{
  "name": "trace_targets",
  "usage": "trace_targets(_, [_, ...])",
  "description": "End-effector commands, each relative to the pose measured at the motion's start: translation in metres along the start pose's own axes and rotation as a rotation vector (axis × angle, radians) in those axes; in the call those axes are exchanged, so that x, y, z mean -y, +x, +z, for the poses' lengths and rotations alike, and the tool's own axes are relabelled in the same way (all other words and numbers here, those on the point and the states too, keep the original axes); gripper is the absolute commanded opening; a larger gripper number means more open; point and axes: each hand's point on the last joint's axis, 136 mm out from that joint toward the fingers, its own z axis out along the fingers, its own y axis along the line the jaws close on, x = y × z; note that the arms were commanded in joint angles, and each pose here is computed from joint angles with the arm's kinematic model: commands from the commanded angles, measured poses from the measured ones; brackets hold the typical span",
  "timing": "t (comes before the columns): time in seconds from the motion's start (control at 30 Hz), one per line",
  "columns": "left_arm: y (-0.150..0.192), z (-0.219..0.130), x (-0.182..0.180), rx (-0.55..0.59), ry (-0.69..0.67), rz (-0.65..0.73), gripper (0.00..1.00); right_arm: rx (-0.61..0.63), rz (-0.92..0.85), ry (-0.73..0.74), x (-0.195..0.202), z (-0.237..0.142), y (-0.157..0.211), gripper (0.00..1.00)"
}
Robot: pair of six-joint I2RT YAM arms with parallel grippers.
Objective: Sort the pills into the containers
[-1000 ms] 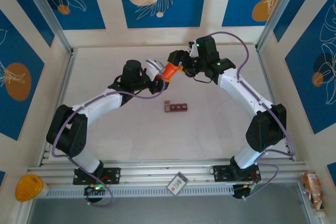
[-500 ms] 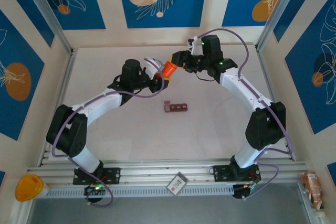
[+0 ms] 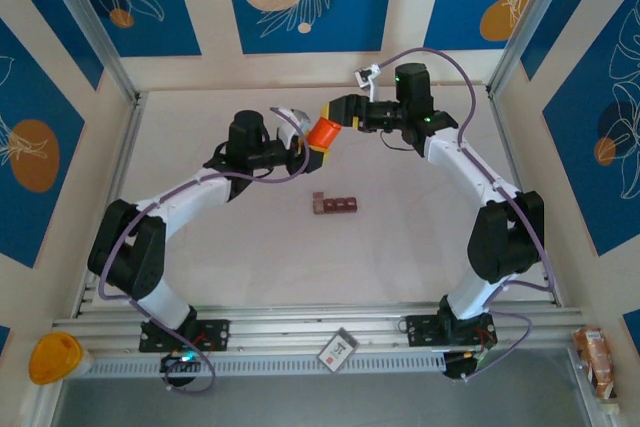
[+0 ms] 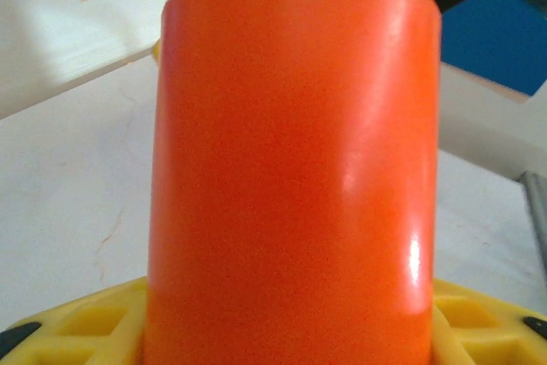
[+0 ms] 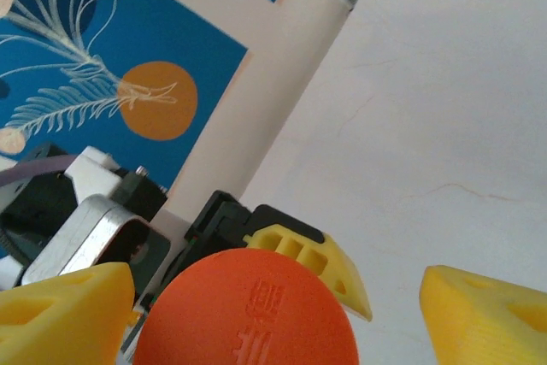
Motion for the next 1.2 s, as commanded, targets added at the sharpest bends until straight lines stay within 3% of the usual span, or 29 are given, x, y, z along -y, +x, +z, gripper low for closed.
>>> trace_targets(0.0, [-0.013, -0.006, -0.011, 0.009, -0.104, 0.109, 0.0, 0.097, 0.134, 0.138, 0.003, -0.019, -0.018, 0.89])
trace_targets(0.23, [0.002, -0.008, -0.03, -0.048, -0.235, 0.193, 0.0, 0.194, 0.378, 0.373, 0.039, -0.031, -0.007, 0.9])
trace_targets(0.77, [0.011, 0.001, -0.026, -0.087, -0.225, 0.214, 0.0, 0.113, 0.344, 0.345, 0.023, 0.024, 0.002, 0.89])
trace_targets(1.03, [0.009, 0.003, -0.023, -0.085, -0.215, 0.215, 0.0, 0.113, 0.333, 0.352, 0.022, 0.026, 0.006, 0.77])
trace_targets(1.17, [0.009, 0.002, -0.023, -0.078, -0.218, 0.208, 0.0, 0.122, 0.329, 0.359, 0.023, 0.022, 0.007, 0.64])
